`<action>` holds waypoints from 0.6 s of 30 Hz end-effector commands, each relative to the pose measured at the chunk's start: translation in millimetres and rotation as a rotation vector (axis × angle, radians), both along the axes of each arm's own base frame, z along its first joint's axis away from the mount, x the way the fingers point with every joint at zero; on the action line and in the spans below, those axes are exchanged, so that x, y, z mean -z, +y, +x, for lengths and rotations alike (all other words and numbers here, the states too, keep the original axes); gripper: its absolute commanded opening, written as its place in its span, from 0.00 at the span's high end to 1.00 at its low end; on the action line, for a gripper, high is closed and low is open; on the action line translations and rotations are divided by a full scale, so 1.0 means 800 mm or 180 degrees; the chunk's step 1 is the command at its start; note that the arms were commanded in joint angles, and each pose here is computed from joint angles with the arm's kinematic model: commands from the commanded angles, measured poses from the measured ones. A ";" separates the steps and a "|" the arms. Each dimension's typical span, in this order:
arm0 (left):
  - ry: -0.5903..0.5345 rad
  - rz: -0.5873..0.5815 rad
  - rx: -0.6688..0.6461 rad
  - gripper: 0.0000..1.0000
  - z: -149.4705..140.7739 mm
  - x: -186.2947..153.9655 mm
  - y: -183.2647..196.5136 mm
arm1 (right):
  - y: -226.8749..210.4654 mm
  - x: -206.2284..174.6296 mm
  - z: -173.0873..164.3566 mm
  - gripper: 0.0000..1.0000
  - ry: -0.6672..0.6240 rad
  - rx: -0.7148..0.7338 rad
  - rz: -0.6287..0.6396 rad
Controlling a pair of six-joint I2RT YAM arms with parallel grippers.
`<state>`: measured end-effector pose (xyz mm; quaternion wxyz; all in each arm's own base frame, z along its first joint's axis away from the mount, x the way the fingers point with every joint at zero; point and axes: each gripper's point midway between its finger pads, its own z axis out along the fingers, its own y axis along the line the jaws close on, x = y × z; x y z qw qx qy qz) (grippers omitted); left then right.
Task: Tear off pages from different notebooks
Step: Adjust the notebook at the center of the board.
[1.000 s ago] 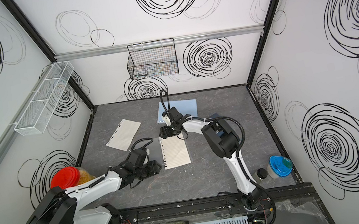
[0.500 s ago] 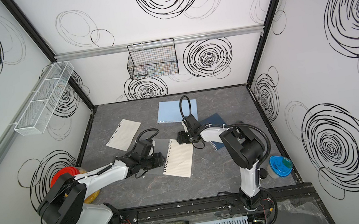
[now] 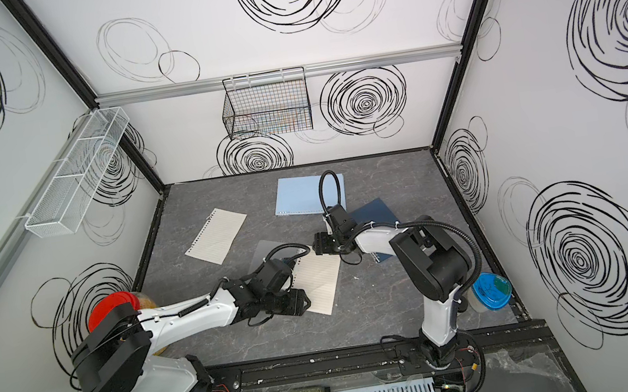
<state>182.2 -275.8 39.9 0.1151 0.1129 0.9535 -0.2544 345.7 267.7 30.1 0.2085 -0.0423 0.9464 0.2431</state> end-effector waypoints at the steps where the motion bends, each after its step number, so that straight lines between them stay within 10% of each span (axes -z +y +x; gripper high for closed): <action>1: 0.0042 0.0018 -0.0089 0.43 -0.007 0.005 0.006 | -0.019 0.041 -0.023 0.31 0.0369 0.0041 -0.0277; 18: 0.0153 0.0041 -0.0581 0.43 0.053 0.048 0.077 | -0.027 0.041 -0.062 0.31 0.0461 0.0109 -0.0216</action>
